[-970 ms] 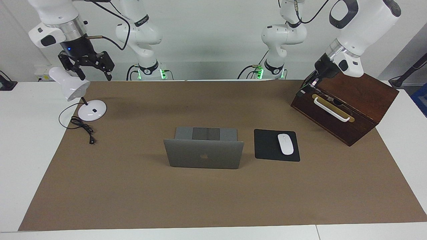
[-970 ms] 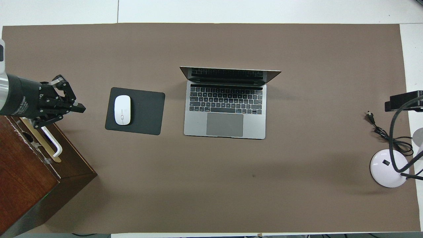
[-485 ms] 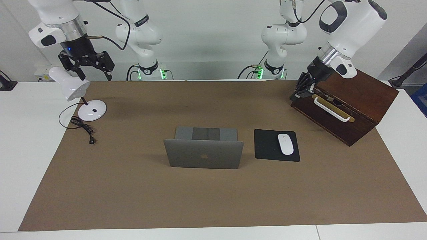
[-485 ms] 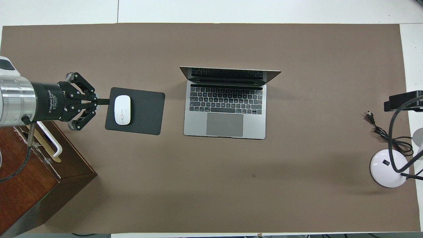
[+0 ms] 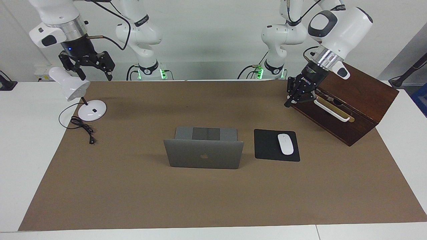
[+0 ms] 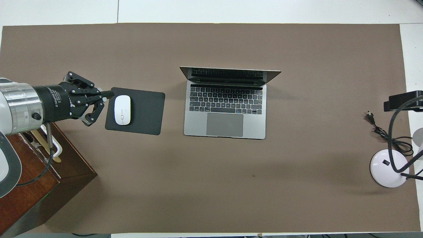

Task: Close laptop with both arms
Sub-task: 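Reach the left gripper over the mouse pad toward the laptop front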

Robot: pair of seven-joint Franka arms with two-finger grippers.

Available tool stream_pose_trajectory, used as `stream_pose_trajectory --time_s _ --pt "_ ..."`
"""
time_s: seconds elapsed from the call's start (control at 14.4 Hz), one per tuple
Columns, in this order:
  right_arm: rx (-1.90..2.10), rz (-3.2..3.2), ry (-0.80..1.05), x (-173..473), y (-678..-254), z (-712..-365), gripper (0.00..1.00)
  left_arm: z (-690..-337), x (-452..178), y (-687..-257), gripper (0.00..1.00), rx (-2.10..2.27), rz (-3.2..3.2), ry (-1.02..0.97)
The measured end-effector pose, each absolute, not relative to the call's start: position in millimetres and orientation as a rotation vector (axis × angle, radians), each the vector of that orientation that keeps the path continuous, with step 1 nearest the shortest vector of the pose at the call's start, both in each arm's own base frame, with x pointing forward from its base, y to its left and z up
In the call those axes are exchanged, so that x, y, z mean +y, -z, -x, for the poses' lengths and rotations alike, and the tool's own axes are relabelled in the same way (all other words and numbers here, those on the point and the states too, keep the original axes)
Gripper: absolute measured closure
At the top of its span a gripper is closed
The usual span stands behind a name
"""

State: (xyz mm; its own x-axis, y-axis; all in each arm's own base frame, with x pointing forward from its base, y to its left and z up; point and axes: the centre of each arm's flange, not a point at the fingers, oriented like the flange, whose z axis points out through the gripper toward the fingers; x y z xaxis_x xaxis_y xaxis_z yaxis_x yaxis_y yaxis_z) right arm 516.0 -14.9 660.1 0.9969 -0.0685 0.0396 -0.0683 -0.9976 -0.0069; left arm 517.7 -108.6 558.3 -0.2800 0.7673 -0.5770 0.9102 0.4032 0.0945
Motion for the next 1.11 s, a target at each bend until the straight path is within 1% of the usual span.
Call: stream_pose_trajectory --time_s 0.35,0.69,1.11 --pt "0.103 3.134 0.062 -13.5 -660.1 -516.1 0.0 -505.9 -114.1 -543.8 0.99 2.148 -1.282 0.411" --pt "0.098 3.134 0.062 -11.7 -660.0 -516.1 0.0 -476.2 -148.3 -520.7 0.99 2.119 -1.149 0.503" --pt "0.079 3.136 0.062 -6.9 -660.0 -516.2 0.0 -453.4 -172.3 -488.6 0.99 2.069 -1.119 0.506"
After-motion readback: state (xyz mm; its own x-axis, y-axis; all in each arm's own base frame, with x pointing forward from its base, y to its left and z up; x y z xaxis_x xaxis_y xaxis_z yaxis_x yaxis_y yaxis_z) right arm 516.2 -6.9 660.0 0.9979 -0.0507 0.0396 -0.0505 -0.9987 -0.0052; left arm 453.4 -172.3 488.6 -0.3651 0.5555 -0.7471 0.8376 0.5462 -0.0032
